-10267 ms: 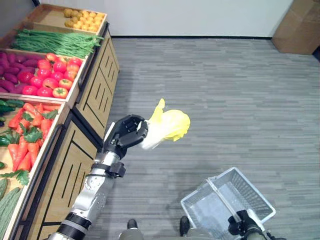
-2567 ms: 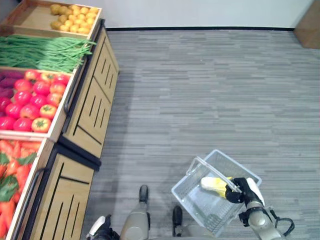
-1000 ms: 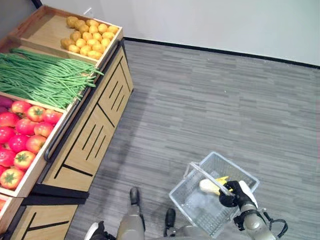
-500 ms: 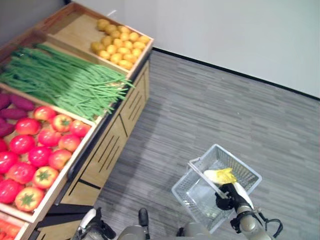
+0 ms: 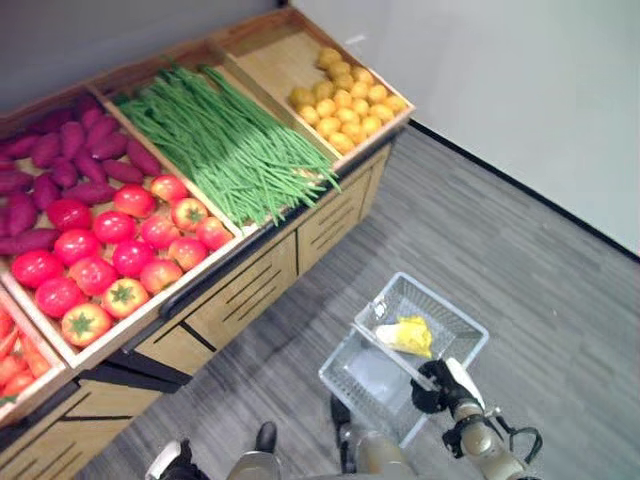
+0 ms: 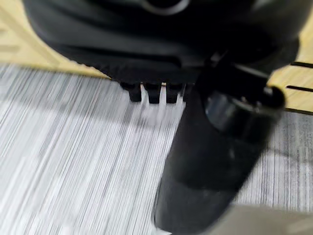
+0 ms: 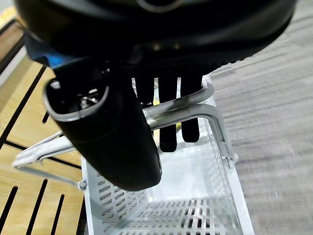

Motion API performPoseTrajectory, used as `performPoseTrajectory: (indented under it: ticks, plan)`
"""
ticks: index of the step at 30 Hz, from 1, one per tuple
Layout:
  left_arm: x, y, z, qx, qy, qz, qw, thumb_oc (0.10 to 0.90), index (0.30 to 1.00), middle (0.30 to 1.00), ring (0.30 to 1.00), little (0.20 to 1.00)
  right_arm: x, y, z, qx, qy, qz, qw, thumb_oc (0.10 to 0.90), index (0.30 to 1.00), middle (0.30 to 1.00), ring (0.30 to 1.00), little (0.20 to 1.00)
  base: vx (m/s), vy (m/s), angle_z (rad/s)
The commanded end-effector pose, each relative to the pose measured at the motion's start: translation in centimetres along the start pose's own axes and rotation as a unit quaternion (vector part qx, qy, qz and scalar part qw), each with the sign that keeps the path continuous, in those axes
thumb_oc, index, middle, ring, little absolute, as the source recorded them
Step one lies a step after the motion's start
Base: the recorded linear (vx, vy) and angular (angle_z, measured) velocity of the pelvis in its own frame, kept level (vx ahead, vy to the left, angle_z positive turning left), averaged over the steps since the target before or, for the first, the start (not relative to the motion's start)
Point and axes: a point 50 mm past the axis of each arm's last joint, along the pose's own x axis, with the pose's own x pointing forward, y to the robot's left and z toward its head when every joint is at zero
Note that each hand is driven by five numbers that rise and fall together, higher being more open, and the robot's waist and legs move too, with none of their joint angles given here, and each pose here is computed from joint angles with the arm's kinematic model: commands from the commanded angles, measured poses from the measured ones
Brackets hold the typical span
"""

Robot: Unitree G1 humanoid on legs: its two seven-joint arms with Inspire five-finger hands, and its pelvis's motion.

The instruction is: Get the vegetables into the basket

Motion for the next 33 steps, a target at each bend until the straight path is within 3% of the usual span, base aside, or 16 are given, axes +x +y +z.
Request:
performPoseTrajectory:
  ticks: [1, 7, 13, 25, 33]
  plan:
    - [0.5, 1.8, 1.0, -0.044, 0.002, 0.035, 0.998, 0.900, 1.000, 1.000, 1.000, 1.000, 0.4, -4.7, 2.8, 0.016, -0.094, -0.074, 0.993, 0.400, 0.300, 0.300, 0.300, 0.300, 0.11, -0.257, 0.44]
    - [0.7, 2.4, 2.4, -0.052, -0.009, 0.051, 0.997, 0.900, 1.000, 1.000, 1.000, 1.000, 0.1, -5.7, 1.5, 0.021, -0.069, -0.103, 0.992, 0.400, 0.300, 0.300, 0.300, 0.300, 0.00, -0.074, 1.48]
    - [0.6, 2.0, 3.1, -0.012, -0.031, 0.040, 0.999, 0.900, 1.000, 1.000, 1.000, 1.000, -0.3, -5.2, 0.4, 0.031, -0.048, -0.102, 0.993, 0.400, 0.300, 0.300, 0.300, 0.300, 0.05, 0.164, 0.46]
    - [0.9, 3.4, 3.2, -0.008, -0.042, 0.055, 0.998, 0.900, 1.000, 1.000, 1.000, 1.000, 0.6, -2.9, 1.5, 0.037, -0.042, -0.065, 0.996, 0.400, 0.300, 0.300, 0.300, 0.300, 0.05, 0.233, -0.02]
    - [1.1, 4.1, 3.1, -0.005, -0.039, 0.064, 0.997, 0.900, 1.000, 1.000, 1.000, 1.000, 0.4, -1.5, -0.6, 0.042, 0.012, -0.048, 0.998, 0.400, 0.300, 0.300, 0.300, 0.300, 0.08, 0.014, 0.24]
